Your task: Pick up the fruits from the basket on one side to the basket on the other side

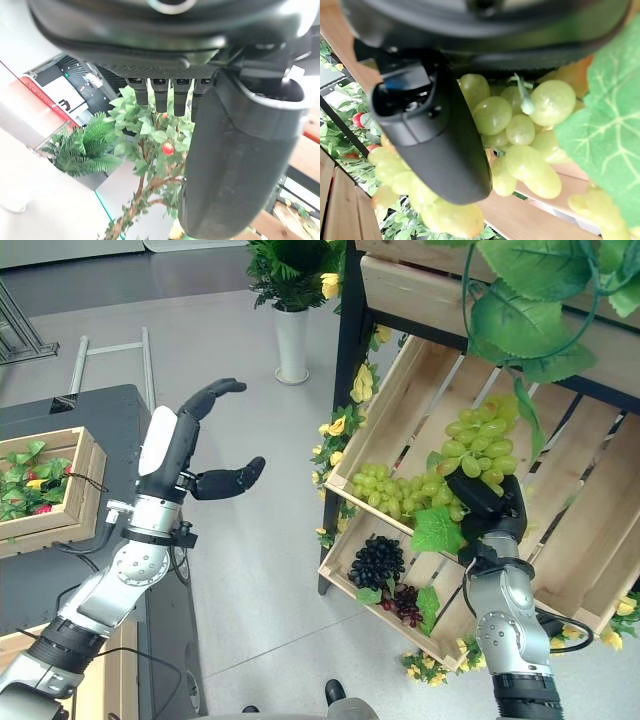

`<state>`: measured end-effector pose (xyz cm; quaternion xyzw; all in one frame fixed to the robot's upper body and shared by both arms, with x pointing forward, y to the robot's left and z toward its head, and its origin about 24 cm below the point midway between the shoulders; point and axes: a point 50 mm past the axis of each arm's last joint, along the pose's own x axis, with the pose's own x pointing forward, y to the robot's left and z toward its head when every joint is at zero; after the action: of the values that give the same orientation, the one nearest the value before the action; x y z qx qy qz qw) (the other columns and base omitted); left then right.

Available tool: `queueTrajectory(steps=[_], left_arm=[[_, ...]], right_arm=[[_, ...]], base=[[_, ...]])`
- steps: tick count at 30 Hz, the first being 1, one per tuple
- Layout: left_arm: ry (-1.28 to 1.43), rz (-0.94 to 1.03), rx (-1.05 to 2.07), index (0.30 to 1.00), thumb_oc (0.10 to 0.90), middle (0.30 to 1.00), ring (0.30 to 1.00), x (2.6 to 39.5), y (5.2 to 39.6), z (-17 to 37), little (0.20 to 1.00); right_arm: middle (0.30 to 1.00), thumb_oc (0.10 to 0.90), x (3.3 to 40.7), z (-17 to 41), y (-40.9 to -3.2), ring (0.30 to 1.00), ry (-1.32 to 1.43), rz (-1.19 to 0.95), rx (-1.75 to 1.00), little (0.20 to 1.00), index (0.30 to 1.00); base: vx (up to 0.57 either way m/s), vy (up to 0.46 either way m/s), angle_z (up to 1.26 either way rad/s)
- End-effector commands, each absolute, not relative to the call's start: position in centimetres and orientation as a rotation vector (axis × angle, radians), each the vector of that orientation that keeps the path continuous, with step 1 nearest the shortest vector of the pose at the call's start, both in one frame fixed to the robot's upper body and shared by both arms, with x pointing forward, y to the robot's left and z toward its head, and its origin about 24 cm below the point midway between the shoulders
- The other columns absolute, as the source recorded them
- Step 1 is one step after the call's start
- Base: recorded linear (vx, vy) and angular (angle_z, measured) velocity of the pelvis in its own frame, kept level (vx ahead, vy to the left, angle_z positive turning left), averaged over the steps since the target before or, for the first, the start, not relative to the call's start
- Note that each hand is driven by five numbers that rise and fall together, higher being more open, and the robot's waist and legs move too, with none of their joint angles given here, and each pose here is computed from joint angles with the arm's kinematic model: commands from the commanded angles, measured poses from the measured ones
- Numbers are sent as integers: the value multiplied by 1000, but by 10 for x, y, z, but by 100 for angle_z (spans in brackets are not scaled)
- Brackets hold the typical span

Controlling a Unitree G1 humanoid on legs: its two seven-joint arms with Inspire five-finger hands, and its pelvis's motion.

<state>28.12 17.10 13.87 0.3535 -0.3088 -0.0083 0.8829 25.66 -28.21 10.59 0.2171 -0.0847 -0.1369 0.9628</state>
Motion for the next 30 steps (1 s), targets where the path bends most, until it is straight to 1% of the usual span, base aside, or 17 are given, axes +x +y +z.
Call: queueTrajectory(steps=[1,5,6,7,8,9,10,12,14,15,17,20,22,25,30], left_arm=[[-761,26,677,900,800,900,900,288,169,166,900],[-745,1,662,900,800,900,900,288,165,161,900],[-769,-14,702,900,800,900,900,287,160,162,900],[-784,-22,736,900,800,900,900,286,158,162,900],[-800,-42,774,900,800,900,900,286,154,164,900],[-801,-56,766,900,800,900,900,287,151,169,900],[-806,-68,764,900,800,900,900,287,148,171,900],[-821,-88,776,900,800,900,900,288,144,177,900],[-827,-109,760,900,800,900,900,288,138,179,900],[-828,-108,760,900,800,900,900,289,139,180,900],[-839,-133,746,900,800,900,900,289,133,181,900],[-842,-140,732,900,800,900,900,289,130,182,900],[-845,-150,725,900,800,900,900,289,127,181,900],[-837,-161,719,900,800,900,900,288,127,180,900],[-830,-153,717,900,800,900,900,287,129,177,900]], right_arm=[[300,400,265,169,-335,300,-391,-462,300,300,300],[300,400,268,162,-355,300,-302,-544,252,300,300],[300,400,269,155,-369,300,-233,-587,225,300,300],[300,400,269,153,-373,300,-210,-599,193,300,300],[300,400,270,150,-380,300,-160,-622,103,300,300],[688,659,273,149,-385,688,-111,-638,27,688,688],[900,800,275,145,-386,900,-75,-641,-18,900,900],[900,800,279,144,-391,900,-20,-638,-141,900,900],[900,800,287,148,-387,900,16,-616,-272,900,900],[900,800,288,149,-386,900,17,-613,-286,900,900],[900,800,297,157,-380,900,28,-601,-470,900,900],[900,800,302,165,-375,900,19,-591,-588,900,900],[900,800,307,184,-369,900,-33,-575,-707,900,900],[900,800,307,205,-363,900,-98,-606,-862,900,900],[900,800,298,224,-360,900,-182,-695,-955,900,900]], base=[[0,0,0],[10,-16,1],[9,-39,1],[34,-42,0],[-11,-37,0],[-19,-41,1],[-20,-37,1],[-21,-35,4],[-6,-24,5],[19,-6,4],[-17,-4,2],[-12,0,0],[0,0,0],[0,8,2],[-9,14,-3]])
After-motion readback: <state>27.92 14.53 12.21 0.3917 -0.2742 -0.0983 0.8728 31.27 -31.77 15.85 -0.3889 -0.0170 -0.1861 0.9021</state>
